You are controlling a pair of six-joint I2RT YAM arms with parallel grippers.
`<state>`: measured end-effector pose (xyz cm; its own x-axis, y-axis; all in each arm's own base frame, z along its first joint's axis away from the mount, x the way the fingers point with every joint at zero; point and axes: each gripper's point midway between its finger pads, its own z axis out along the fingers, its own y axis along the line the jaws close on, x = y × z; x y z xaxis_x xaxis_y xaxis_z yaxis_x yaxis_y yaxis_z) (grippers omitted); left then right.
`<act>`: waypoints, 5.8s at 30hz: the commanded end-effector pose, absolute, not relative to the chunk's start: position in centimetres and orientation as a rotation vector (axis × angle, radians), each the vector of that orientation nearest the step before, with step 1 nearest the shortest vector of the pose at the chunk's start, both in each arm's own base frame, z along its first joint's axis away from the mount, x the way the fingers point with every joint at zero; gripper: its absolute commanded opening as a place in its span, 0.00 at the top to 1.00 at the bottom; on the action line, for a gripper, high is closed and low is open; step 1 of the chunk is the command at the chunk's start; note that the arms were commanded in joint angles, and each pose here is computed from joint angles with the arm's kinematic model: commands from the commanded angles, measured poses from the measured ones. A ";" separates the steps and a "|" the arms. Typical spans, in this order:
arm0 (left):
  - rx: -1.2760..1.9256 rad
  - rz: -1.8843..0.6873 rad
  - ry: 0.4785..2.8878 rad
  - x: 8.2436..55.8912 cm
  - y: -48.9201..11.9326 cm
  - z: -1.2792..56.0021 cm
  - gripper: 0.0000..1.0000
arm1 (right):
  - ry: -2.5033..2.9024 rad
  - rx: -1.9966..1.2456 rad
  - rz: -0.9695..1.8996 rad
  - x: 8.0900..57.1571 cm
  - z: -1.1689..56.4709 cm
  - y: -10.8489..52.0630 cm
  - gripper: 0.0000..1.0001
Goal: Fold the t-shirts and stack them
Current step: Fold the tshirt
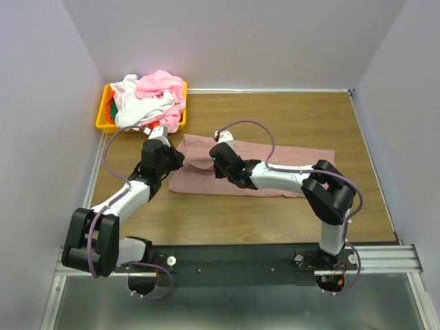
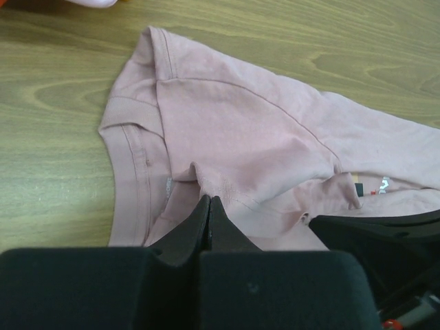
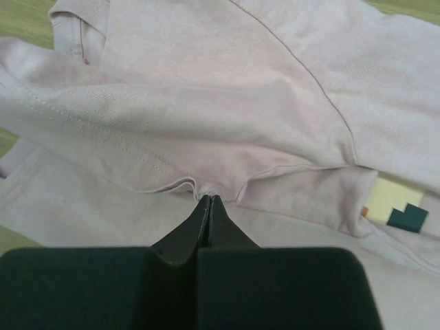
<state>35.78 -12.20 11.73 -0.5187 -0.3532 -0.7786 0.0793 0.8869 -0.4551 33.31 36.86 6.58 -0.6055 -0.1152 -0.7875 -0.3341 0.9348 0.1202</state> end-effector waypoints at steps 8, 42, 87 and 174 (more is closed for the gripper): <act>-0.215 -0.595 2.050 33.1 -12.2 10.8 1.00 | 2.211 -0.281 0.331 31.5 8.1 34.5 1.00; -0.302 -0.567 2.141 27.9 -14.1 7.6 1.00 | 2.270 -0.304 0.315 28.1 6.1 31.3 1.00; -0.016 -0.722 2.205 38.8 -23.8 3.2 0.27 | 2.451 0.157 0.079 35.0 -0.2 14.5 0.39; 0.143 -0.725 2.165 42.9 -29.0 9.5 0.25 | 2.612 0.165 0.196 24.7 2.3 13.0 0.18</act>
<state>45.14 -28.41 10.94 -0.6172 -0.1139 -0.7785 0.3288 0.8616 -0.3867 25.77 14.10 4.04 -0.8311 0.1531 -0.5346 0.0264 0.9711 0.2371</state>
